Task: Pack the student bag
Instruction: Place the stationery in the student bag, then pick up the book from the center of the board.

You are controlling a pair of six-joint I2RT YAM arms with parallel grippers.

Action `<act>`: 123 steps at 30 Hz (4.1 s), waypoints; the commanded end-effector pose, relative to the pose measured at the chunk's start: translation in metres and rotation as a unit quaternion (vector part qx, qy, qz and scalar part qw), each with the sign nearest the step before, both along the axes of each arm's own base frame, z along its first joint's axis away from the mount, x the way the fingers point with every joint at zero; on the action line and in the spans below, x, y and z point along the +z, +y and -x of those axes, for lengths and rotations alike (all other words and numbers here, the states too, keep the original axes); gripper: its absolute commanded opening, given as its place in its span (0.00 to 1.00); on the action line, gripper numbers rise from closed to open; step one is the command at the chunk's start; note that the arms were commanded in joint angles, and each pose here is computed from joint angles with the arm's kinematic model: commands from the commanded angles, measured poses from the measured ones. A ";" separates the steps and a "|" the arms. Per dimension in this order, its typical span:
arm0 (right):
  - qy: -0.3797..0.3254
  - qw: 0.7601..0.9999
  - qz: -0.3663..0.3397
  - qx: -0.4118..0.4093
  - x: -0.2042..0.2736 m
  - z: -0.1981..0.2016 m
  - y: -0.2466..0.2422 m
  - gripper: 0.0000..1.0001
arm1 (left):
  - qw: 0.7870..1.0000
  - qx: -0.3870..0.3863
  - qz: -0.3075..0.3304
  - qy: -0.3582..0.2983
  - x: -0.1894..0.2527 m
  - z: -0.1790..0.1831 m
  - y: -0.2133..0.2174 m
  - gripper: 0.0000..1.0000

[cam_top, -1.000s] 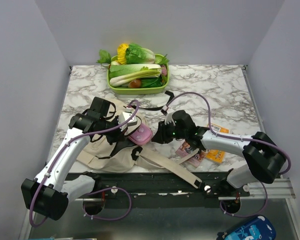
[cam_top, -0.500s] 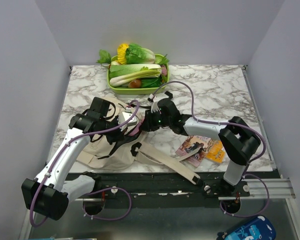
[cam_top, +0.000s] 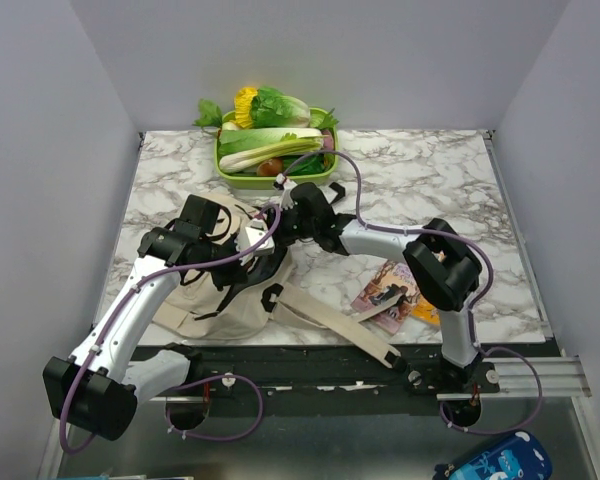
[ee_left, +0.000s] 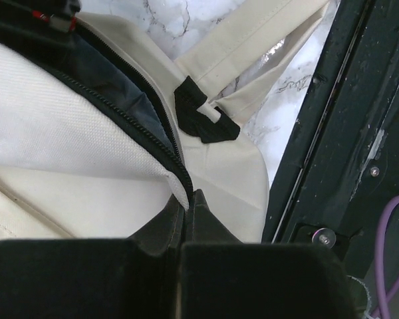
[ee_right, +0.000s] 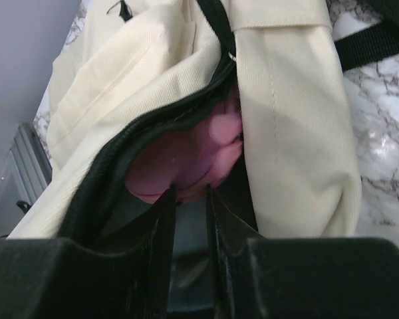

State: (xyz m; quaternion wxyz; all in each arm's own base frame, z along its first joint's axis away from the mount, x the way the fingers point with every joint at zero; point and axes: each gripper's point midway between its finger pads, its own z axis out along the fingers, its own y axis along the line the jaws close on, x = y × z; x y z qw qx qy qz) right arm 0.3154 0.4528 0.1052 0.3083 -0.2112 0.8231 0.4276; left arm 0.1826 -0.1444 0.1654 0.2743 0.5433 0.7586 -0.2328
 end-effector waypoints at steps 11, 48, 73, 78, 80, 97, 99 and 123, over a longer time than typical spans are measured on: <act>-0.023 1.000 -0.007 0.003 0.042 0.004 0.004 0.64 | 1.000 -0.009 0.003 -0.017 0.004 -0.003 0.001 0.00; 0.037 0.993 0.072 -0.084 -0.036 0.009 -0.115 0.71 | 0.921 0.364 -0.095 -0.099 0.008 -0.179 0.140 0.00; 0.021 0.974 0.134 0.184 0.002 0.142 -0.027 1.00 | 0.937 0.336 -0.032 -0.092 0.017 -0.196 0.097 0.09; -0.134 0.948 0.203 0.206 -0.028 0.160 -0.022 1.00 | 0.940 0.330 -0.019 -0.088 0.019 -0.194 0.092 0.09; -0.188 0.939 0.209 0.198 -0.029 0.155 -0.012 1.00 | 0.940 0.329 -0.017 -0.088 0.018 -0.192 0.091 0.09; -0.423 0.830 0.248 0.264 -0.039 0.125 0.033 0.99 | 0.946 0.314 -0.008 -0.078 0.025 -0.191 0.085 0.09; -0.425 0.828 0.244 0.273 -0.040 0.130 0.035 0.99 | 0.947 0.313 -0.010 -0.074 0.024 -0.191 0.085 0.09; -0.363 0.836 0.268 0.312 -0.102 0.151 0.016 0.48 | 0.951 0.301 -0.019 -0.065 0.017 -0.185 0.085 0.08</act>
